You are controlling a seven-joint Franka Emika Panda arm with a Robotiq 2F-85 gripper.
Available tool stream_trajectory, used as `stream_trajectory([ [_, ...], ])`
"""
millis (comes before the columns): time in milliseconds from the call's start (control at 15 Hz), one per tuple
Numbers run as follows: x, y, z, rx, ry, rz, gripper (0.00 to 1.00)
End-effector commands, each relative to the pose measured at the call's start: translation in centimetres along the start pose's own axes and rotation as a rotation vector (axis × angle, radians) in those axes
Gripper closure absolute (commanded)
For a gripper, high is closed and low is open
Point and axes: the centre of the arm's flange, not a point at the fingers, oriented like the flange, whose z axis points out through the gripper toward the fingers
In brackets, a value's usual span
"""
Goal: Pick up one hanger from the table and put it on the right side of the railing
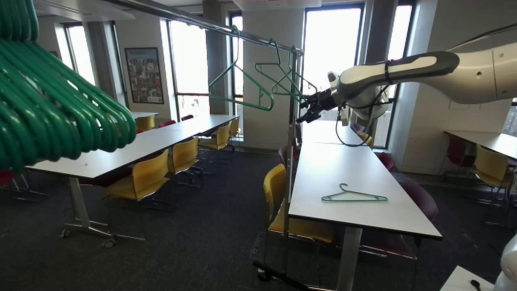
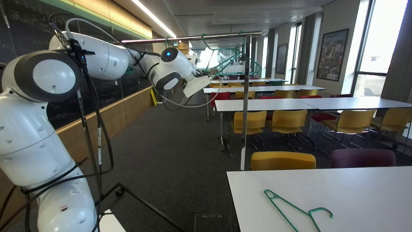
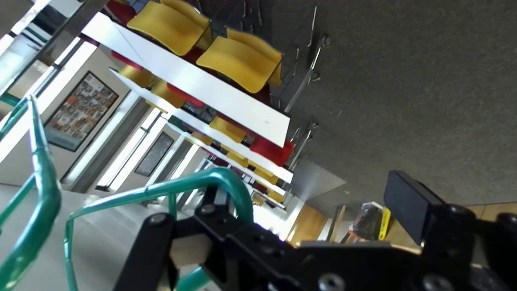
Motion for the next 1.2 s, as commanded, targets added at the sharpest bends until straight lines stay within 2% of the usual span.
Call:
stream_trajectory([
  [0, 3.8, 1.1, -3.1, 0.085, -0.088, -0.045, 0.0],
  [67, 1.4, 0.4, -0.8, 0.049, -0.062, -0.033, 0.0],
  [733, 1.5, 0.3, -0.6, 0.057, -0.064, -0.042, 0.0],
  [1133, 6.8, 2.5, -2.4, 0.024, 0.11, -0.117, 0.0],
])
